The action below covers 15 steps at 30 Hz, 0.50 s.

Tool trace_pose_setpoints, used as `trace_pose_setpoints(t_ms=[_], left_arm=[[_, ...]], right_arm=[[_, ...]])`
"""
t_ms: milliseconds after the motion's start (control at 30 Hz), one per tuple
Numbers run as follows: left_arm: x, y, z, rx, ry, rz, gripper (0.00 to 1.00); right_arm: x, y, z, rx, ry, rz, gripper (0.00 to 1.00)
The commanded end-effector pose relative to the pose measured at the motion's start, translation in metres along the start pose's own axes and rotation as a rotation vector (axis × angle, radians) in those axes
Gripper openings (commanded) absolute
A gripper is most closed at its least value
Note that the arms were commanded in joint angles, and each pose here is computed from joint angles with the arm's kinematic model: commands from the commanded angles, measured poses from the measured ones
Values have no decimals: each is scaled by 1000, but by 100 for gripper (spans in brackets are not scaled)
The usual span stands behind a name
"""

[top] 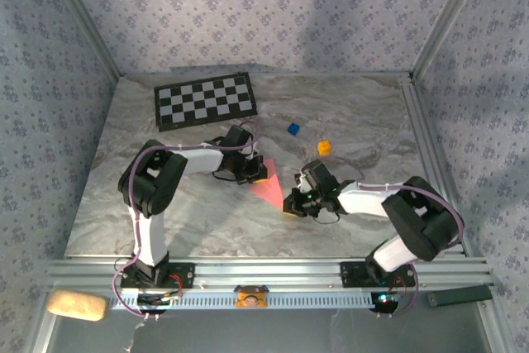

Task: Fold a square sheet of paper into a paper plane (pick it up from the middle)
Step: Fourth fold the wing at the center of the table.

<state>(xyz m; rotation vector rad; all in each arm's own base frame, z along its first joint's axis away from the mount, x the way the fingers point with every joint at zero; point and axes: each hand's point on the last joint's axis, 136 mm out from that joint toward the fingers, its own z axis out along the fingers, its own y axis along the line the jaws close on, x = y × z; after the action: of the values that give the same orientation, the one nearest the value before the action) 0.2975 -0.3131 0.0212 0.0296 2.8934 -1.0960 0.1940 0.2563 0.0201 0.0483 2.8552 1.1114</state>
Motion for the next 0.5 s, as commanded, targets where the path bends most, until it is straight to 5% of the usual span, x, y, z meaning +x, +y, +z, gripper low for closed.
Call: trace_pose_setpoints(t_ms=[0, 467], left_arm=[[0, 10, 1, -31, 7, -9, 0], [1, 8, -1, -22, 14, -24, 0]], right_arm=[[8, -12, -8, 75, 0, 24, 7], [-3, -5, -15, 49, -78, 120, 30]])
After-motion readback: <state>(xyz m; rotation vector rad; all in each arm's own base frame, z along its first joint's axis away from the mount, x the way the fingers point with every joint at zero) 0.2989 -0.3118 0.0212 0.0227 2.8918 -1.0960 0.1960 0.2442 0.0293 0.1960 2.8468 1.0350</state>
